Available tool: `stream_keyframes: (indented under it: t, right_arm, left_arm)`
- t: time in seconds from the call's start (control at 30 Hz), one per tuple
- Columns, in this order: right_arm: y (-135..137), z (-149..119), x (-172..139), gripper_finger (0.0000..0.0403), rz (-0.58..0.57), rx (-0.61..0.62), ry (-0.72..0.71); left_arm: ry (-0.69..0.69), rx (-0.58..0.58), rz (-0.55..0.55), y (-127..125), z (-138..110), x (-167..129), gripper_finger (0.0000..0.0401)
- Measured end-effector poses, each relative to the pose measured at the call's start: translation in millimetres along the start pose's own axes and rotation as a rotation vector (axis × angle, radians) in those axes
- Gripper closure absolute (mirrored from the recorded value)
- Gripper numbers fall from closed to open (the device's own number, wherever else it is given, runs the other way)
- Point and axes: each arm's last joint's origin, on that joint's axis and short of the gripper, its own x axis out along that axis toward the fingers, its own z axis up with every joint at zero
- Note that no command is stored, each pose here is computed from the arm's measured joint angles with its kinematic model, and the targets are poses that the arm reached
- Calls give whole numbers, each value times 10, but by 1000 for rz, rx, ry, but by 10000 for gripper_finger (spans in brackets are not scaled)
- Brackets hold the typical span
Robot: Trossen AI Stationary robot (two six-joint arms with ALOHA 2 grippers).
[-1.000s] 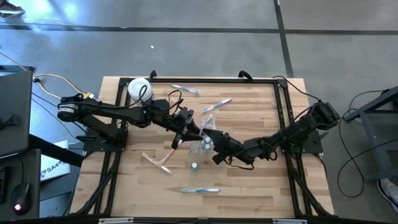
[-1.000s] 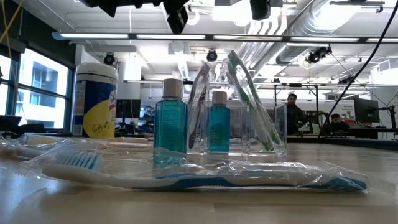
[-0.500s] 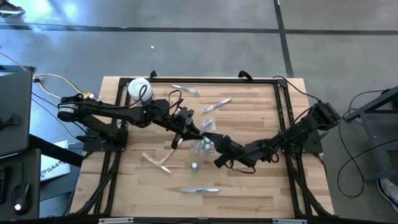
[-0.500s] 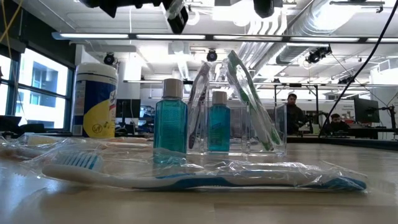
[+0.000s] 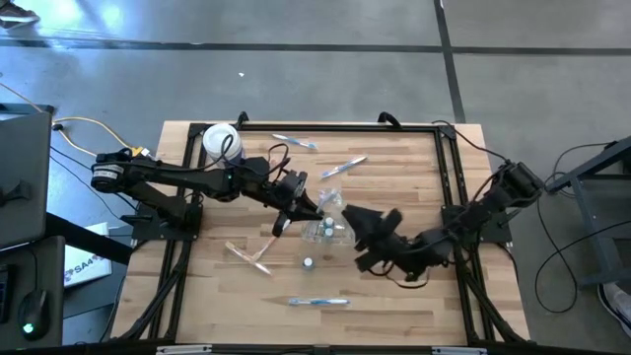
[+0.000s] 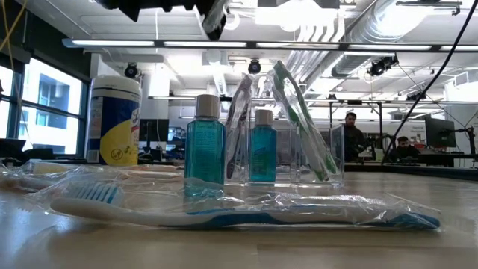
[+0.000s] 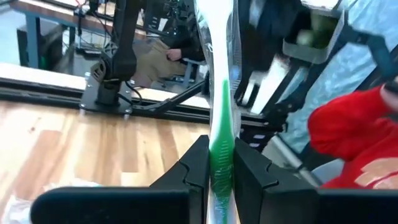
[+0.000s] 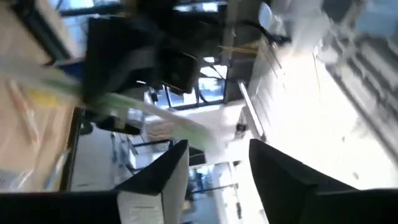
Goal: Pick & Place toothbrushing station
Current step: Put the green toothbrush into the transparent organizer
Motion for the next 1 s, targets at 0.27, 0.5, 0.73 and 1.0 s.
stream_keyframes:
  t: [0.27, 0.5, 0.73, 1.0]
  right_arm:
    - [-574, -371, -313, 253, -93, 369, -56]
    - [-658, -1088, -589, 264, -137, 673, -112]
    - [-382, -1481, -668, 270, -40, 1018, -174]
    - [-65, -1517, -734, 270, 91, 1107, -324]
  left_arm:
    - [80, 156, 31, -81, -122, 36, 364]
    - [73, 233, 146, -134, -126, -17, 364]
    - [25, 271, 146, -174, -65, -38, 364]
    - [-25, 225, 222, -112, -428, -218, 364]
